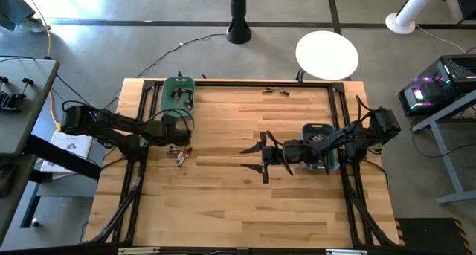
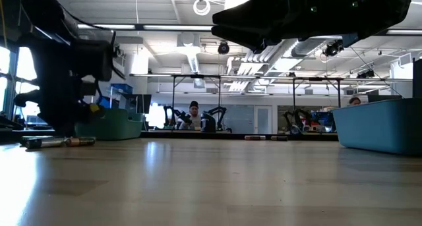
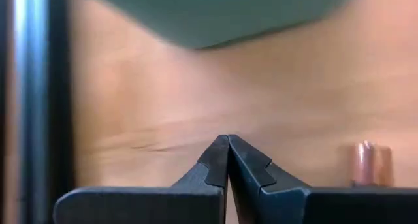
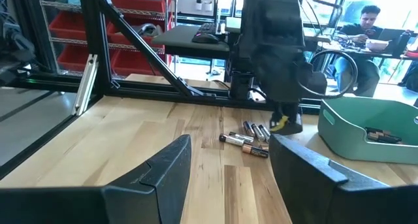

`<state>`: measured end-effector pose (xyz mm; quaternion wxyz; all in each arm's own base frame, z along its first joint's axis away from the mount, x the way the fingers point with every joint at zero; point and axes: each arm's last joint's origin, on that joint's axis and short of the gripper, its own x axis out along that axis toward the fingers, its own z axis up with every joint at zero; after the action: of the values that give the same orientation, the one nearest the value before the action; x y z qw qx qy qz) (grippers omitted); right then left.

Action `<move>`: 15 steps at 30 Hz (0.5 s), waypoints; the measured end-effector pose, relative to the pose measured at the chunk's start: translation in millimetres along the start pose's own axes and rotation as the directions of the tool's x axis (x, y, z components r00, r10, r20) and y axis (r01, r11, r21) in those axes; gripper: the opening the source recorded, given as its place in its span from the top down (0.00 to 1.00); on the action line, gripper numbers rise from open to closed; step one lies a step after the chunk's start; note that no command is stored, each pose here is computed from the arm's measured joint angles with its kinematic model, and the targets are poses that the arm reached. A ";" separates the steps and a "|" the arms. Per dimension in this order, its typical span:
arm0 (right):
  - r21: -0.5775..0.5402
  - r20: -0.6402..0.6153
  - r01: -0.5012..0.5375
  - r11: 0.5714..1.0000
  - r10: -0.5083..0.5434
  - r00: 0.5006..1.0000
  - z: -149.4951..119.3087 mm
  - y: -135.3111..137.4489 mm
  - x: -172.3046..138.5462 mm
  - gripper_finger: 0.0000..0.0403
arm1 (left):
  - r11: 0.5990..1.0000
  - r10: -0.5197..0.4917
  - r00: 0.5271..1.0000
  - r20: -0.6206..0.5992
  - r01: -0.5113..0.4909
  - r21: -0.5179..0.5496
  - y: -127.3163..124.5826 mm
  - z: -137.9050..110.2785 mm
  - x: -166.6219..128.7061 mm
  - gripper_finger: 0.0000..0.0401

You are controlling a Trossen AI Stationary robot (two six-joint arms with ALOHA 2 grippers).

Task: Sort batteries
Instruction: Put the black battery into the green bin

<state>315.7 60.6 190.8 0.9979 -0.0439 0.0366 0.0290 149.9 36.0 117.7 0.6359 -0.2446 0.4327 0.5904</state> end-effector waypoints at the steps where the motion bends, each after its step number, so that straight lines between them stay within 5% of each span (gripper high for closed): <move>1: 0.000 0.002 0.000 1.000 0.000 1.000 0.2 0.0 0.0 0.50 | 1.000 -0.024 1.000 0.007 0.023 0.016 -3.0 -0.6 -4.3 1.00; 10: 0.008 0.005 0.001 1.000 -0.001 1.000 0.5 0.0 0.0 0.50 | 0.972 -0.203 0.977 0.071 0.192 0.137 -24.9 -7.5 -35.9 0.98; 15: 0.007 0.005 0.001 1.000 -0.001 1.000 0.5 0.0 0.0 0.50 | 0.931 -0.344 0.933 0.104 0.325 0.165 -39.1 -11.6 -45.5 0.87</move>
<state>315.7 60.6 191.4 0.9982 -0.0402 0.0341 0.0286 187.7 -5.2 142.2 0.7704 -0.2287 0.3838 0.4548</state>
